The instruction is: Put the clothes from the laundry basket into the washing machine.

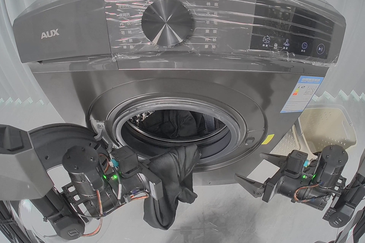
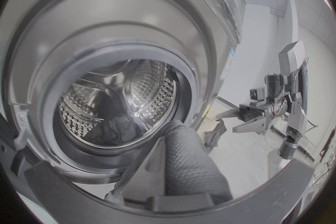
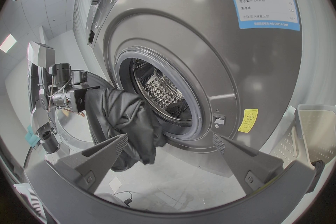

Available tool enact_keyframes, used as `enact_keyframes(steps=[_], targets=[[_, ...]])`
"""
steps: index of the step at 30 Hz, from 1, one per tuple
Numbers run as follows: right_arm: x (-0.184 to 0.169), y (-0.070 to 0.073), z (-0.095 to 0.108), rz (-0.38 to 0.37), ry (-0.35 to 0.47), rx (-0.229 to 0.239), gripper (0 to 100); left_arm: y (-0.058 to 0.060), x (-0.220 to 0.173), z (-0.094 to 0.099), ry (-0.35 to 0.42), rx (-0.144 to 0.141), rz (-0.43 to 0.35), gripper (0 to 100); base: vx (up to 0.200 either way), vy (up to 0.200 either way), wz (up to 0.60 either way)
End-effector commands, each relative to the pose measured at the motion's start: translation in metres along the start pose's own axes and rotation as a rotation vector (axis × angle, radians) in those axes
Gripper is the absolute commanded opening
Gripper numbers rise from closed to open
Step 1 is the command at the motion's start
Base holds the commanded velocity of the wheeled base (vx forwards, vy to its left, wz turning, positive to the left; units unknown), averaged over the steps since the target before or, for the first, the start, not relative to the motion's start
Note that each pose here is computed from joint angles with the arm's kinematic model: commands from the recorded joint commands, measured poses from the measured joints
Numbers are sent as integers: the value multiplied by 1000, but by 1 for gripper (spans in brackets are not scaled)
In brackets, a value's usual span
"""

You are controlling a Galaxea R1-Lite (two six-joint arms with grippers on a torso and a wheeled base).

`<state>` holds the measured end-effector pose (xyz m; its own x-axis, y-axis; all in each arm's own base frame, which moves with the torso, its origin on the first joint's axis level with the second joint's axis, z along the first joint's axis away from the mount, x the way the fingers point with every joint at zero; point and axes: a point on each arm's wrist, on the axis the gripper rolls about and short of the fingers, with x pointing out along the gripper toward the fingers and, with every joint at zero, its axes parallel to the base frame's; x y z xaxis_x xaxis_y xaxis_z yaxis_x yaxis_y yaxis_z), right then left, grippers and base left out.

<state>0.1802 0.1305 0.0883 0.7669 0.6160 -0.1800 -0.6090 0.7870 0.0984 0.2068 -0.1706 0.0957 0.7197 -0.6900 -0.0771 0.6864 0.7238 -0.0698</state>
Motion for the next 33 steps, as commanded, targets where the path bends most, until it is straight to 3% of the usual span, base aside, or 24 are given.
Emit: enact_keyframes(steps=[1,3,4,6,8,15,21,27,33], targets=[[-3,7,1,27,-2,-5,100,-3,11,-12,34,11,-16,0,0,0,0],[-3,7,1,28,-5,-5,100,-6,11,-9,23,14,18,0,0,0,0],[-4,7,1,29,-7,-6,100,-7,13,-11,22,9,83,0,0,0,0],[-4,7,2,29,-8,-6,100,-13,17,-16,36,9,104,0,0,0,0],[-4,7,2,29,-8,-6,100,-19,18,-17,35,5,87,0,0,0,0],[-4,7,1,29,-7,-6,100,-23,22,-12,10,3,75,0,-86,0,0],[-3,7,2,30,-8,-6,100,-20,26,-12,3,8,85,0,-100,0,0],[1,7,4,-1,-23,-6,100,-12,37,0,-60,11,113,0,0,0,0],[6,19,8,-26,-55,-1,100,10,57,16,-152,-8,169,0,0,0,0]])
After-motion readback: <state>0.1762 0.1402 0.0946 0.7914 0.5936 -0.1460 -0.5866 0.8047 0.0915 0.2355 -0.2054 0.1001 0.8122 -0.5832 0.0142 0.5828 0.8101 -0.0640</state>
